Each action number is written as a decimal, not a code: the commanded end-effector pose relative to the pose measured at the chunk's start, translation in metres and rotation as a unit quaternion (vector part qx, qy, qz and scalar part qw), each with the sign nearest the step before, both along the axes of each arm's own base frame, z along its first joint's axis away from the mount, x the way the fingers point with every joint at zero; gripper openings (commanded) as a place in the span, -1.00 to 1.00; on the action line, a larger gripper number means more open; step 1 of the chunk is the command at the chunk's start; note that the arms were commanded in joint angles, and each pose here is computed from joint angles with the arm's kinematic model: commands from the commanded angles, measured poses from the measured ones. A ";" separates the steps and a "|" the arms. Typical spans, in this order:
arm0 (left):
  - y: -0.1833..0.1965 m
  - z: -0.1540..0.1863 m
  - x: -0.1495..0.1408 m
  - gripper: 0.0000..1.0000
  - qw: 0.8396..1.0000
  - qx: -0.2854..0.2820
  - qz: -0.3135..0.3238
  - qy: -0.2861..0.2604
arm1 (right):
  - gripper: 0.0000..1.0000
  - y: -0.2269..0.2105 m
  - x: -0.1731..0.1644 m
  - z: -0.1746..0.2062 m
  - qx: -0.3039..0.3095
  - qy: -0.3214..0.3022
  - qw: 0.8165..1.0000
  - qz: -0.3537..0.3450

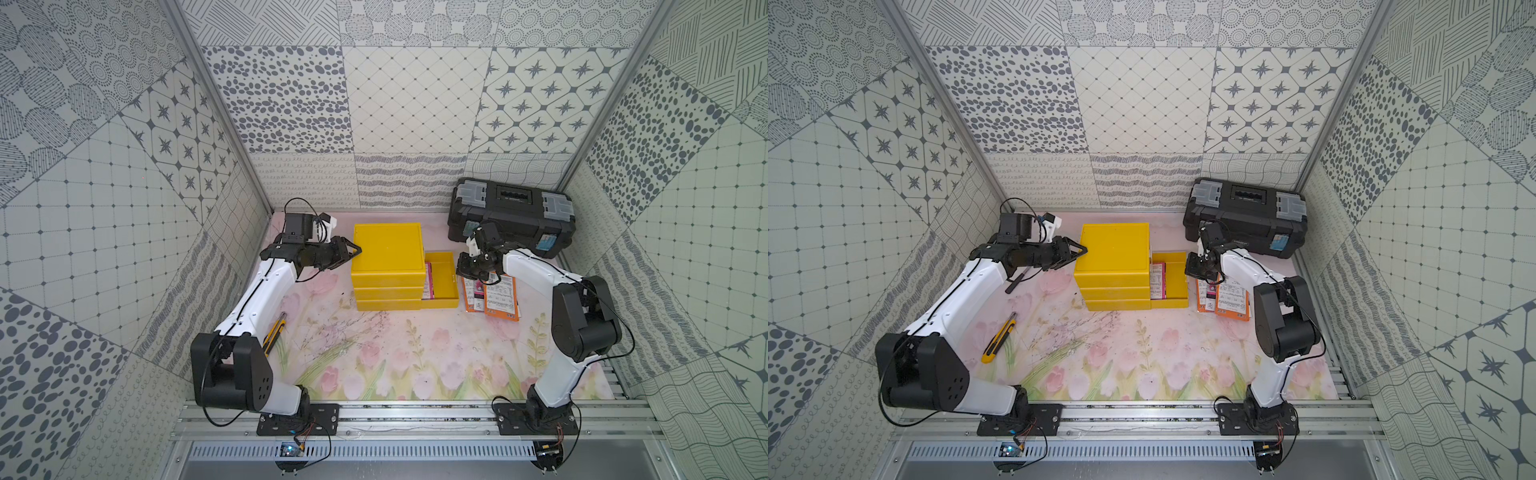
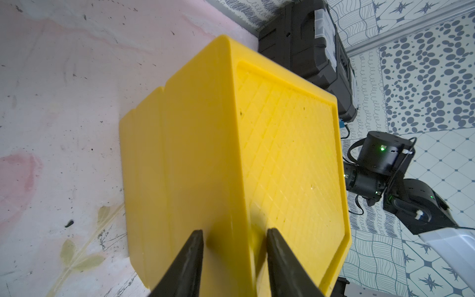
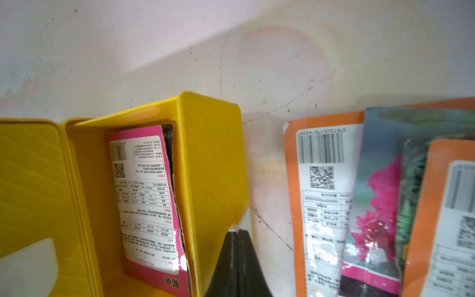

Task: Take the seed bags out of the drawer
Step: Open the drawer in the storage box, then pick up the seed packet from the drawer.

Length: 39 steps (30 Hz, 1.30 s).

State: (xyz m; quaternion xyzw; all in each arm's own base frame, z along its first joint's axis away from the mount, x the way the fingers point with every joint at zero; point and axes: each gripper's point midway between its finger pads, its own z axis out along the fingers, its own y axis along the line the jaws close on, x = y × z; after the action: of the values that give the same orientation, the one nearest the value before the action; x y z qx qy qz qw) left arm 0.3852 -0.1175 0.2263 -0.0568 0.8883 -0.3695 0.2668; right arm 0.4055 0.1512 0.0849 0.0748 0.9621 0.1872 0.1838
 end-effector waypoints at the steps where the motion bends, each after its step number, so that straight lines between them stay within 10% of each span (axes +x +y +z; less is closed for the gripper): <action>1: 0.012 -0.040 -0.023 -0.14 0.995 0.052 0.021 0.086 | -1.00 -0.009 0.001 0.014 0.007 -0.020 1.000 0.001; 12: 0.012 -0.039 -0.023 -0.14 0.995 0.052 0.020 0.085 | -1.00 -0.028 0.009 0.016 0.000 -0.025 1.000 -0.018; 19: 0.012 -0.039 -0.023 -0.14 0.995 0.051 0.020 0.086 | -0.23 -0.034 0.015 0.030 -0.013 -0.045 0.998 -0.029; 29: 0.012 -0.038 -0.023 -0.14 0.995 0.052 0.021 0.084 | -0.20 0.008 0.006 0.074 -0.005 -0.089 0.996 0.011; 39: 0.012 -0.037 -0.024 -0.14 0.995 0.052 0.020 0.082 | -0.20 0.070 0.007 0.041 0.008 -0.051 0.997 0.057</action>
State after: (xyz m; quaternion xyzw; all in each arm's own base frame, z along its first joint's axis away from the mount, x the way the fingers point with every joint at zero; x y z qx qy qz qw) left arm 0.3852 -0.1176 0.2263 -0.0567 0.8884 -0.3693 0.2668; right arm 0.4063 0.2101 0.1368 0.0084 0.9509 0.2058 0.2311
